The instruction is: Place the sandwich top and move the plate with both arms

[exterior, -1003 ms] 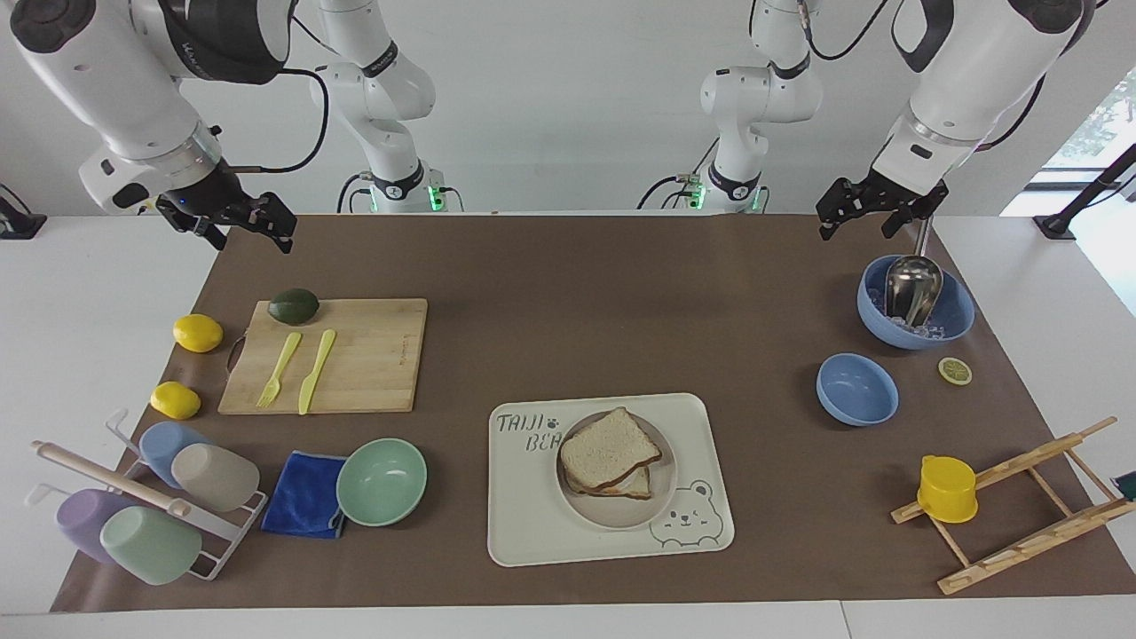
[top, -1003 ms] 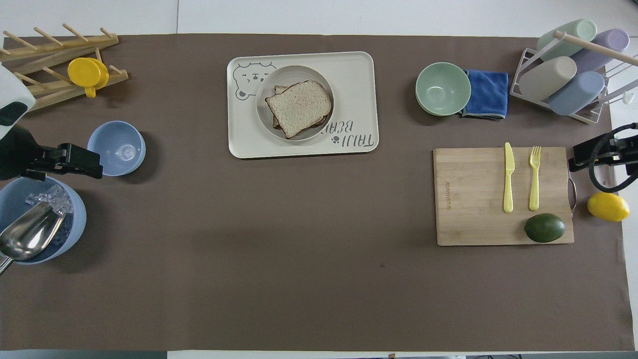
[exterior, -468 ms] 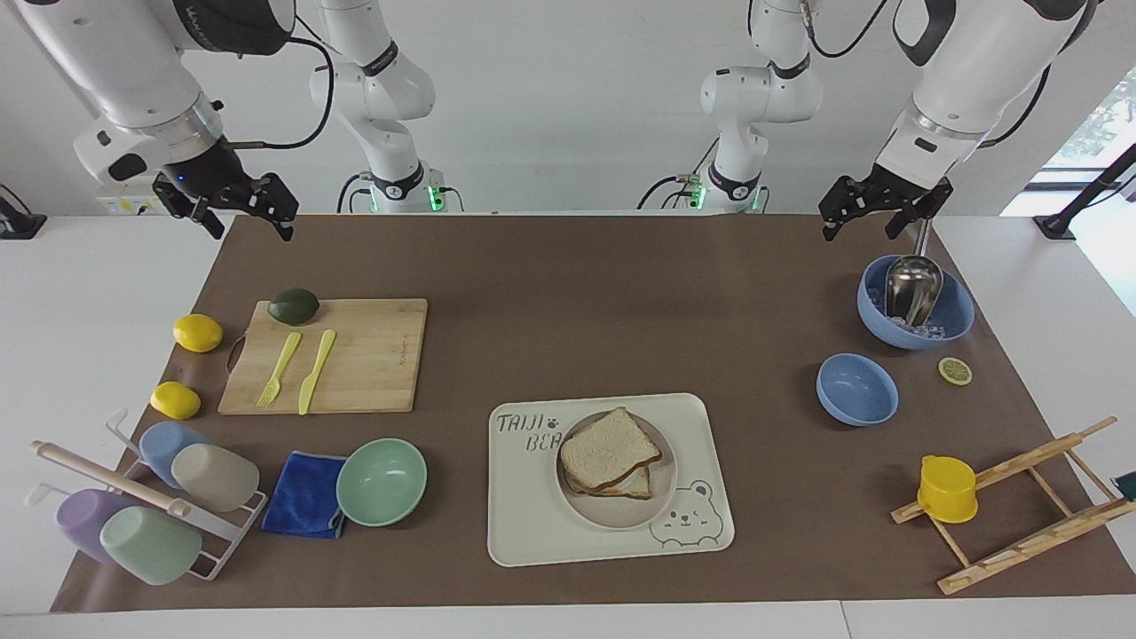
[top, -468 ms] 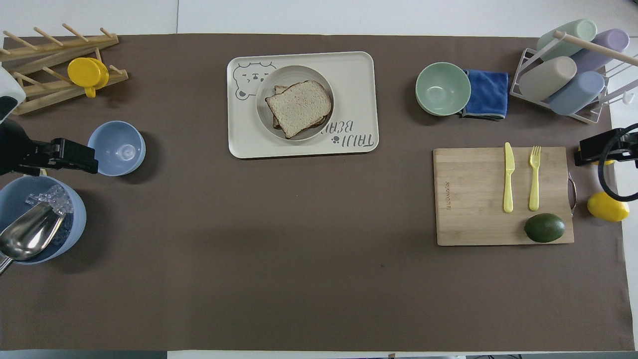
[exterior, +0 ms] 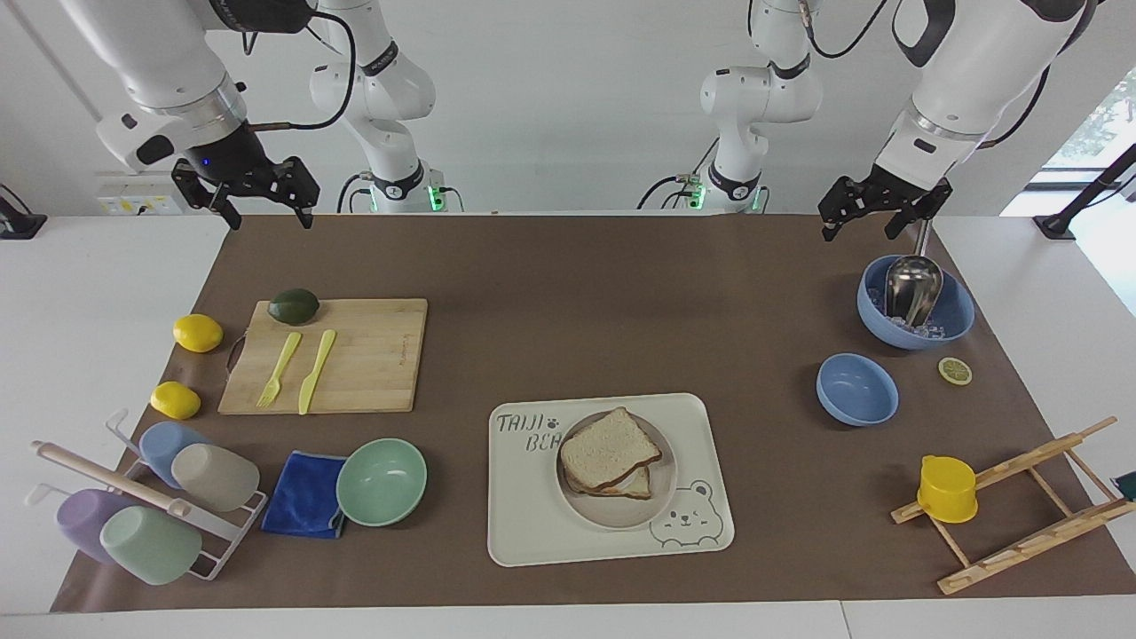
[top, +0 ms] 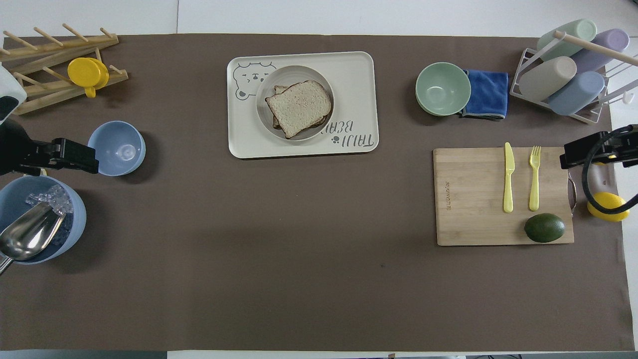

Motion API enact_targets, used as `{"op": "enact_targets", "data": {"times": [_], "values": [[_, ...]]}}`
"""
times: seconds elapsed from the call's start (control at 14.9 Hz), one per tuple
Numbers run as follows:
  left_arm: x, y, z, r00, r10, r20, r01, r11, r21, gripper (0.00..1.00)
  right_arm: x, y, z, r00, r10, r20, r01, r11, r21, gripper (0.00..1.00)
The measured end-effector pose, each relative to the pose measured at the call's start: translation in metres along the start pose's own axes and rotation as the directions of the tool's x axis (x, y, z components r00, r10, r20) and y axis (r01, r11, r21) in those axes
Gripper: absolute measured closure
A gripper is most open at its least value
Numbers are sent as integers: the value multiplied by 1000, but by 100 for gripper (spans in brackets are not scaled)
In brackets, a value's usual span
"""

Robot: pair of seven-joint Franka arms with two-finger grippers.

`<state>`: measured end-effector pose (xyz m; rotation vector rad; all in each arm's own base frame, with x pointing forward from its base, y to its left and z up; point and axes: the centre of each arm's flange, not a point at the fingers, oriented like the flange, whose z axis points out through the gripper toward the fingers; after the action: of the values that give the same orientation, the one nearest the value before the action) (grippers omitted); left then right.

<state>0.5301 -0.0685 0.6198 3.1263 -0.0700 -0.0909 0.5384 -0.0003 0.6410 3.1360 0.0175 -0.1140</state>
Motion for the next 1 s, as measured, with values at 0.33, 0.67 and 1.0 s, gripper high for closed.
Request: {"op": "enact_targets", "data": {"times": [0.33, 0.67, 1.0], "values": [[0, 0, 0, 1000, 0, 0, 0, 1000, 0, 0, 1, -33, -2, 998, -62, -16, 62, 998, -5, 0], [0, 0, 0, 1000, 0, 0, 0, 1000, 0, 0, 3, -25, -4, 998, -47, -33, 47, 999, -6, 0], [0, 0, 0, 1000, 0, 0, 0, 1000, 0, 0, 3, 8, -4, 995, 96, -32, -96, 995, 1, 0]]}}
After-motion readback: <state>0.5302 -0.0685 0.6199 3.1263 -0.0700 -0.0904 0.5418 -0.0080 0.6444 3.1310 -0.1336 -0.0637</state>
